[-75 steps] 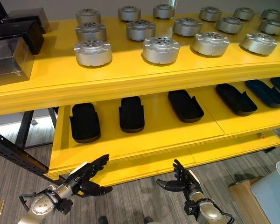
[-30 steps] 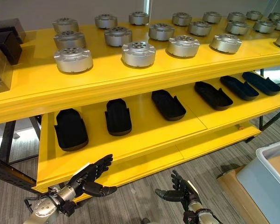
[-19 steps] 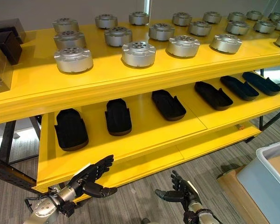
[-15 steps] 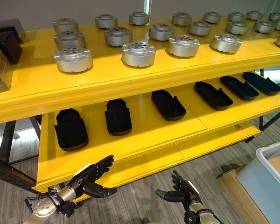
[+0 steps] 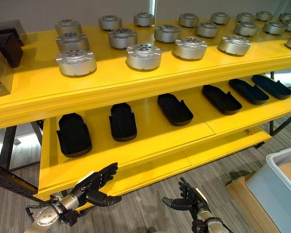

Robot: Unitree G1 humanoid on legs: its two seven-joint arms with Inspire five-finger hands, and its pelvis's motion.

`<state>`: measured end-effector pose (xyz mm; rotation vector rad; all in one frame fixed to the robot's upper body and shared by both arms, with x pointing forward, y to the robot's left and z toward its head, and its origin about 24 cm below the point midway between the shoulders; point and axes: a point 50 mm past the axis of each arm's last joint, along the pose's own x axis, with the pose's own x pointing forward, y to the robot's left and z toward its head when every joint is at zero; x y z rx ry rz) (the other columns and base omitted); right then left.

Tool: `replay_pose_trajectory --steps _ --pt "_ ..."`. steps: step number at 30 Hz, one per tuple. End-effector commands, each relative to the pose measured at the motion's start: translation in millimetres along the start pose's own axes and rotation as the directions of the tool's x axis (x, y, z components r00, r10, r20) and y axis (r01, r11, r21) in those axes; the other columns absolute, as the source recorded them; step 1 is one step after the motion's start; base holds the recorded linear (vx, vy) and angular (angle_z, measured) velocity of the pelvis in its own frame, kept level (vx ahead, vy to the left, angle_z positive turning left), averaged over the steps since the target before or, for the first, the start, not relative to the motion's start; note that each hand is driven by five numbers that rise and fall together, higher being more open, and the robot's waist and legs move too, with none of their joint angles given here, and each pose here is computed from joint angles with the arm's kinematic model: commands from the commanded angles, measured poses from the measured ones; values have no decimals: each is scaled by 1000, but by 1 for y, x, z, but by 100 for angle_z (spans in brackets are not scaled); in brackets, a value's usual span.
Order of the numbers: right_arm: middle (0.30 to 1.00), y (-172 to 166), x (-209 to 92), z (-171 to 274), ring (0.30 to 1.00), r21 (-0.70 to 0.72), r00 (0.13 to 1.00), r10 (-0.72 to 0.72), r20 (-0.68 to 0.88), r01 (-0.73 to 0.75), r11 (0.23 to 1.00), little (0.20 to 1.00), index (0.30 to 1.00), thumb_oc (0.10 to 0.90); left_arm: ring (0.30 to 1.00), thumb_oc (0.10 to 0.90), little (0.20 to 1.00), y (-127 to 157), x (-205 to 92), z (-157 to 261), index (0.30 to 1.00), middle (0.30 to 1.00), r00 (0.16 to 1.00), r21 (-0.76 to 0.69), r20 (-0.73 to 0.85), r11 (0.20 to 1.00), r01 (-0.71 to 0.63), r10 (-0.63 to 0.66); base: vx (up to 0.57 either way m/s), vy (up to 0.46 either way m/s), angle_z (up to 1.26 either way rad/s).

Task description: Move parts from the plastic box to the shelf.

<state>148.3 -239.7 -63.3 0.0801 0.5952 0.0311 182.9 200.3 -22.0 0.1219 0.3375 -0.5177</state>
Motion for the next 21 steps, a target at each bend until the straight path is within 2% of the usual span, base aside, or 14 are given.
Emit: replay_pose_trajectory --steps 1,21 --pt "1000 -3 7 55 1000 -83 973 37 229 -18 996 1000 1000 900 1000 900 1000 18 13 48 1000 1000 978 98 208 995 -18 -3 0 0 0" --pt "1000 1 5 60 1000 -86 964 76 254 -56 995 1000 1000 900 1000 900 1000 18 10 45 1000 1000 979 84 202 996 -30 13 0 0 0"
